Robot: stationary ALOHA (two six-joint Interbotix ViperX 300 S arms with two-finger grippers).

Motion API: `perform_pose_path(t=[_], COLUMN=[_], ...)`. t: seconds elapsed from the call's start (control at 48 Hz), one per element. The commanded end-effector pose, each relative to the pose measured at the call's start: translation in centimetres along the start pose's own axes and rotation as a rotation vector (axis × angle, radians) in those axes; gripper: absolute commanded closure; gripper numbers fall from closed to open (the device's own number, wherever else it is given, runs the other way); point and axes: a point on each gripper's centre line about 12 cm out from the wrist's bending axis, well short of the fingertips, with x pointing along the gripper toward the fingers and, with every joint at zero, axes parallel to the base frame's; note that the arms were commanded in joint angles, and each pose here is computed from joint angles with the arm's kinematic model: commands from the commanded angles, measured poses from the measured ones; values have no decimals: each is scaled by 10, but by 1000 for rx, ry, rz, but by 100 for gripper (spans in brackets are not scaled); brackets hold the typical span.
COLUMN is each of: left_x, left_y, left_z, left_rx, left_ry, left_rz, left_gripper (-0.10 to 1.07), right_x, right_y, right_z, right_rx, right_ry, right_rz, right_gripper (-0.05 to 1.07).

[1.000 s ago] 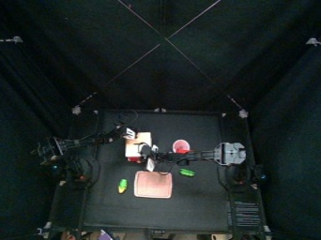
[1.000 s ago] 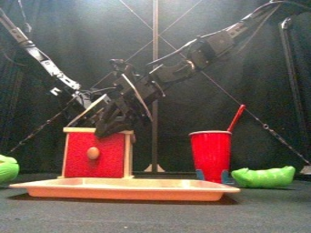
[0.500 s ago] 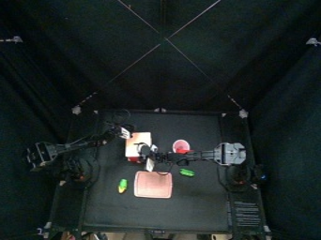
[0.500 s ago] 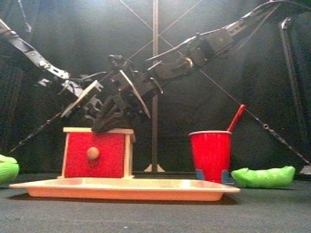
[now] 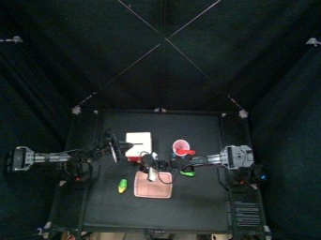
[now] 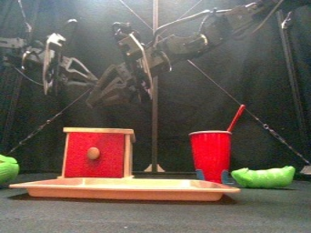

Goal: Close drawer

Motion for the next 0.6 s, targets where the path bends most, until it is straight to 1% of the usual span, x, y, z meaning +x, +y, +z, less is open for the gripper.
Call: perform_pose_path(t=[0.0, 0.083, 0.229, 0.292, 0.375, 0.583], left_x=[-6, -9, -17, -20, -22, -24], left_y=[-17, -26, -43, -47, -46, -40], left_z=[4, -2, -20, -25, -29, -36], left_rx=[34, 75, 179, 203, 202, 172], left_ry=[-32, -11, 38, 49, 61, 84], left_rz=[-88, -141, -255, -288, -291, -265], left_gripper=[39, 39, 39, 39, 39, 39], right_x=[-17, -21, -29, -31, -33, -36], right_y=[3, 5, 10, 11, 11, 14], right_z=[22, 20, 17, 15, 14, 13], right_rx=[5, 14, 21, 19, 20, 18], right_ry=[-67, -77, -104, -105, -106, -106], right_rz=[14, 24, 51, 55, 56, 63], right_gripper=[46, 46, 46, 46, 46, 46])
